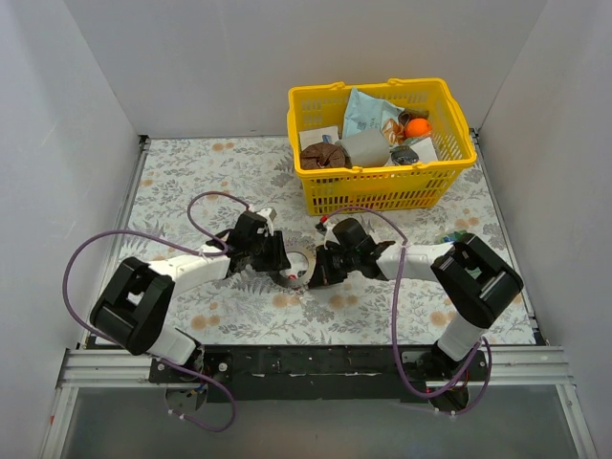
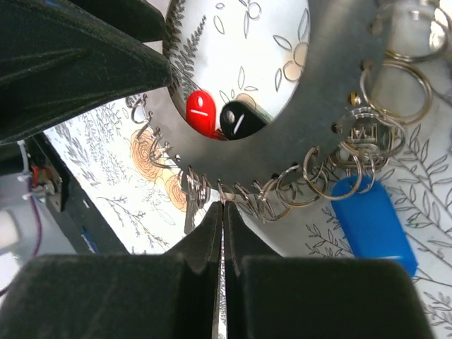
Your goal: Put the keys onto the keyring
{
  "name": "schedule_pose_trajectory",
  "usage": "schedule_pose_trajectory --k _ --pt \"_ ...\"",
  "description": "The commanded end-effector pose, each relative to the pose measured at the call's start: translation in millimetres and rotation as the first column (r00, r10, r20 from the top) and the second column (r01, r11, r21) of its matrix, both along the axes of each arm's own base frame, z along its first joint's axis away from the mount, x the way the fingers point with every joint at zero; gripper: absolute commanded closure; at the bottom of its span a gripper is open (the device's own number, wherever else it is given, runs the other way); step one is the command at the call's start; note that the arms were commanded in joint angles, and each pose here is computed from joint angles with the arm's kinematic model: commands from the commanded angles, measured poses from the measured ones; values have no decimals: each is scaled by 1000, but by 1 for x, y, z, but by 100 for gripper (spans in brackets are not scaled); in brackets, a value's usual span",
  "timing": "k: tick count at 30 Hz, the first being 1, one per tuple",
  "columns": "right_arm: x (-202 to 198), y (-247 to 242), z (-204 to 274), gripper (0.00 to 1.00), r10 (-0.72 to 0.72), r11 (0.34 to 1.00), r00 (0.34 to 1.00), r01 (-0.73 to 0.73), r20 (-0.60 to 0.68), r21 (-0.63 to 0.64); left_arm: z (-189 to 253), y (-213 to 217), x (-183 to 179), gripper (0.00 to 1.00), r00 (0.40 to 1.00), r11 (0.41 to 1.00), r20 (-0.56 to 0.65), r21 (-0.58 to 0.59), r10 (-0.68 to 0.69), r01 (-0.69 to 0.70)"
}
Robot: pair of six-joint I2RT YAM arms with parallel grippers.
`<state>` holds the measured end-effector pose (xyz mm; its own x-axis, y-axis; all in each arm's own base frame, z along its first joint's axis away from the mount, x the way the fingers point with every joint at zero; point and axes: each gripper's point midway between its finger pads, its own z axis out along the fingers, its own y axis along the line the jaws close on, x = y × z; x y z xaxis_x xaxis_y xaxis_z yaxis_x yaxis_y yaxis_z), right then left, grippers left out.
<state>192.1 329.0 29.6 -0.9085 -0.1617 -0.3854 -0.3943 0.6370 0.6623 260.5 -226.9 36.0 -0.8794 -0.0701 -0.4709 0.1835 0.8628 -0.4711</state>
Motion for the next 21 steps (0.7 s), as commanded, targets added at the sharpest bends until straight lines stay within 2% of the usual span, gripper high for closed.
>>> schedule_pose_trajectory --k 1,6,13,17,21 --pt "15 -3 24 99 172 983 969 -158 177 -91 42 -4 17 60 991 1000 130 -25 -1 4" --pt "24 -5 46 99 328 942 902 -290 281 -169 79 -6 20 55 969 996 246 -80 -12 32" --pt "34 -2 78 99 452 892 795 -396 406 -218 114 -11 19 40 928 985 371 -147 -28 89" --pt "35 0 92 99 487 873 743 -432 458 -227 121 -22 9 31 914 967 389 -169 -113 192" --pt "37 -1 105 99 514 855 697 -459 499 -240 135 -35 -6 24 872 922 446 -215 -201 323"
